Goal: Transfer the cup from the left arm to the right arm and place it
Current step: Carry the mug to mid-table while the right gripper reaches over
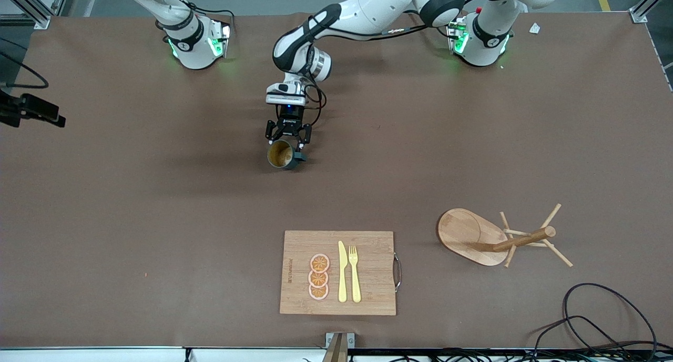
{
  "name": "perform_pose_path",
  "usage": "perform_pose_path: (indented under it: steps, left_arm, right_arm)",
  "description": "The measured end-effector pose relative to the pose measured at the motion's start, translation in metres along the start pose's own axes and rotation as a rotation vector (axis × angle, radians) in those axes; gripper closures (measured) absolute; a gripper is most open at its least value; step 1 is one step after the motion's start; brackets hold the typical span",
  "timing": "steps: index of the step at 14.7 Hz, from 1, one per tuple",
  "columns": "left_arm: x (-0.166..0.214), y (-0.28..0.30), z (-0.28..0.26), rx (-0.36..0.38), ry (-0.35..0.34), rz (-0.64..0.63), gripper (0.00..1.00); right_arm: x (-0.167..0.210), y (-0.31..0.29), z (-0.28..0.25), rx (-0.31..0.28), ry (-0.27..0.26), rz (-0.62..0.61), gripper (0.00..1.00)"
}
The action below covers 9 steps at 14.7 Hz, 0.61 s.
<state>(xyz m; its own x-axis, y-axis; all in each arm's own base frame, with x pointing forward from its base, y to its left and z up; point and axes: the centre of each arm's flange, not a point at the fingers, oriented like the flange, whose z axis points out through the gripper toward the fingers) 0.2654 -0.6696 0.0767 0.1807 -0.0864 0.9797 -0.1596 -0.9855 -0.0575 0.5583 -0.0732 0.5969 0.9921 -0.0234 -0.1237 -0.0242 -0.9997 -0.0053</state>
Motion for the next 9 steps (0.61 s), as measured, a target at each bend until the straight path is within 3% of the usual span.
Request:
perform_pose_path:
  steps: [6, 8, 9]
  left_arm:
    - [-0.001, 0.005, -0.008, -0.001, -0.006, -0.050, 0.16]
    - [-0.001, 0.008, -0.015, 0.031, -0.050, -0.074, 0.01]
    - [-0.001, 0.012, -0.022, 0.058, -0.092, -0.087, 0.00]
  right_arm:
    - [0.029, 0.007, 0.033, -0.032, -0.011, 0.005, 0.00]
    - [0.037, 0.008, 0.046, -0.044, -0.028, 0.008, 0.00]
    - [0.040, 0.008, 0.052, -0.045, -0.037, 0.031, 0.00]
